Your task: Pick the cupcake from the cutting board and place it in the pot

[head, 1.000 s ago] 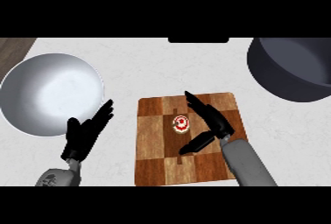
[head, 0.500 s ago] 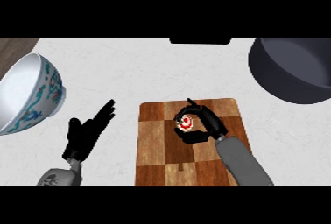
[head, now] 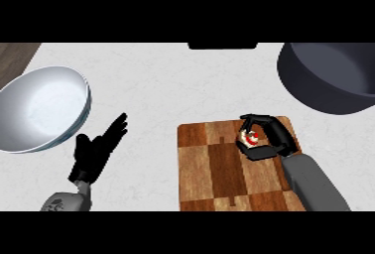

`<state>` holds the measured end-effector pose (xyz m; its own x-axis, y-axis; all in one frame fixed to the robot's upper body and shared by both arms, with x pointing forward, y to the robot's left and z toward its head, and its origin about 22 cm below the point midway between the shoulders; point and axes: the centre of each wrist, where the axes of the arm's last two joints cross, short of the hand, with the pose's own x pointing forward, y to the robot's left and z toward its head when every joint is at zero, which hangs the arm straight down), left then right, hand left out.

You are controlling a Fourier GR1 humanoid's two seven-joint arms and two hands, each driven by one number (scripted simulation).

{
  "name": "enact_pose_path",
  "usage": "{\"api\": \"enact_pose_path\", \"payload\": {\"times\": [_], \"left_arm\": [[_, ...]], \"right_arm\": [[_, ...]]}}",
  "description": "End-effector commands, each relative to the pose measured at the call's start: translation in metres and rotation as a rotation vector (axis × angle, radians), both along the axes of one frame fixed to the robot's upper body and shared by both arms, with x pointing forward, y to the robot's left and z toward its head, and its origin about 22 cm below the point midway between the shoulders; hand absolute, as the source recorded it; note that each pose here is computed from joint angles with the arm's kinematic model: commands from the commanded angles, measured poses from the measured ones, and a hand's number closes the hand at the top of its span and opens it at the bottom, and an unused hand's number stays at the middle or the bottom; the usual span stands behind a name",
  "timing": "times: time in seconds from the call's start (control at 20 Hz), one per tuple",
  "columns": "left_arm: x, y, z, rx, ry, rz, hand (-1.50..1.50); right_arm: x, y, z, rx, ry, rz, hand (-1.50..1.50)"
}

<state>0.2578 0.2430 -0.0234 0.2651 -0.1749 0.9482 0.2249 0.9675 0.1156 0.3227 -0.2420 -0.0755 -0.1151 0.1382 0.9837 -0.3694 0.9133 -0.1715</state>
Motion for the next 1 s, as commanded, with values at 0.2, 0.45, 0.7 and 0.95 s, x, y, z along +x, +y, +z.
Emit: {"api": "enact_pose_path", "payload": {"times": [0.2,0.45,0.7,0.95], "left_arm": [[-0.004,0.013,0.003,0.002,-0.024,0.030,0.00],[0.004,-0.006,0.001,-0.022,-0.031,-0.020,0.00],[0.004,-0.003,0.009,-0.019,-0.030,-0.046,0.00],[0.009,-0.004,0.012,-0.020,-0.032,-0.053,0.00]], "right_arm": [[-0.059,-0.260,0.087,-0.141,-0.096,-0.362,1.50],[-0.097,-0.320,0.120,-0.162,-0.142,-0.458,1.50],[-0.117,-0.346,0.142,-0.281,-0.188,-0.504,1.50],[-0.119,-0.356,0.162,-0.389,-0.270,-0.513,1.50]]}}
